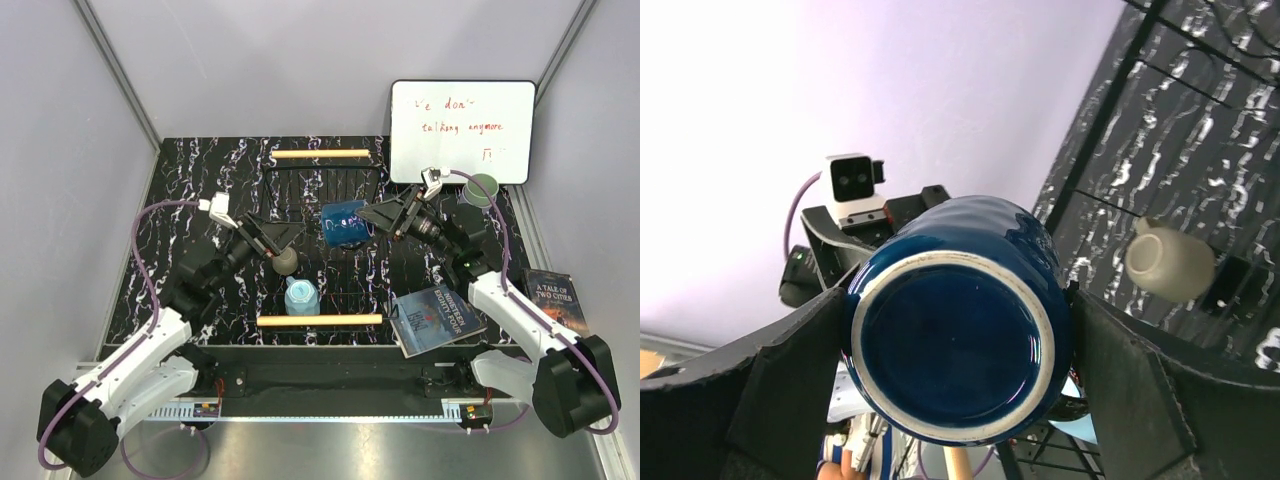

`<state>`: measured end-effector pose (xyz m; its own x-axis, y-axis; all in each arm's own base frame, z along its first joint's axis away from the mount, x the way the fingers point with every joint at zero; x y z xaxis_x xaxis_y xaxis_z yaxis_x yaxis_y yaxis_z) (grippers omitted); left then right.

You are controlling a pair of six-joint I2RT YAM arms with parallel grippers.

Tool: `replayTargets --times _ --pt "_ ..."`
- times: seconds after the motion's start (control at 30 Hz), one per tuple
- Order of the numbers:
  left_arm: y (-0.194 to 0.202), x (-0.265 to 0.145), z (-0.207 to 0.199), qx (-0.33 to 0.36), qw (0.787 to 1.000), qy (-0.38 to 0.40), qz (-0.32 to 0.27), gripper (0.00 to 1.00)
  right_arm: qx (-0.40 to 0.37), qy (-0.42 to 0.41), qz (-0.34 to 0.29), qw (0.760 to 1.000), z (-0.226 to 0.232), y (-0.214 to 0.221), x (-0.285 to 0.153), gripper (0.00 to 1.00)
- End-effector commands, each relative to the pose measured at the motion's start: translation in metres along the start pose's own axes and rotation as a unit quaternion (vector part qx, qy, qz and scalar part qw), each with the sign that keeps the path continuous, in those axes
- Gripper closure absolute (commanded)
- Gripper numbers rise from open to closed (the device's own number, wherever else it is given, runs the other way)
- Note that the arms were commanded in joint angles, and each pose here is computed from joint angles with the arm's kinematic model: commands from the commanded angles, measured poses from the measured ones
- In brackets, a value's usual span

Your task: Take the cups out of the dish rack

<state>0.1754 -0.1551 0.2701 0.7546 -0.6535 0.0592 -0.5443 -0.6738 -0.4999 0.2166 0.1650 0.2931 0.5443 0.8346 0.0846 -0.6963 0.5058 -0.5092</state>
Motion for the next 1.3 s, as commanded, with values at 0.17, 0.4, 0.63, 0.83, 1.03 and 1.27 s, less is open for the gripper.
replayTargets --times 0.17,0.4,0.63,0.83,1.03,1.27 --pt "-0.015 0.011 -0.044 0.03 0.993 0.111 0.028 0.09 -0.052 -0.091 -0.02 0.994 0.036 -0.016 0.0 1.0" --pt "-0.004 0.018 -0.059 0.041 0.989 0.129 0.052 0.19 -0.043 -0.082 -0.011 0.996 0.026 -0.014 0.004 1.0" --pt "0.009 0.026 -0.068 0.047 0.986 0.142 0.071 0.27 -0.043 -0.082 -0.007 0.996 0.024 -0.013 0.006 1.0" --pt "0.024 0.035 -0.068 0.041 0.984 0.145 0.092 0.33 -0.042 -0.089 -0.002 0.995 0.025 -0.013 0.007 1.0" --pt "0.029 0.04 -0.071 0.041 0.982 0.155 0.098 0.52 -0.039 -0.101 0.02 0.994 0.028 -0.001 0.011 1.0" --pt "0.033 0.044 -0.072 0.04 0.981 0.16 0.105 0.73 -0.038 -0.108 0.045 0.992 0.031 0.019 0.019 1.0"
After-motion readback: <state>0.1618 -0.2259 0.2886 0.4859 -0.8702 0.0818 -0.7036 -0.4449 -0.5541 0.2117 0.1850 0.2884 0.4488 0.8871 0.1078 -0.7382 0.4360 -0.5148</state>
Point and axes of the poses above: each gripper's point midway between its finger pads, its own x axis out along the fingers, its own z axis along the line the jaws close on, y = z × x, the point moved 10 cm from there along -x, back along the fingers, and after that the axes turned 4 degrees about -x, right-handed, at the moved point
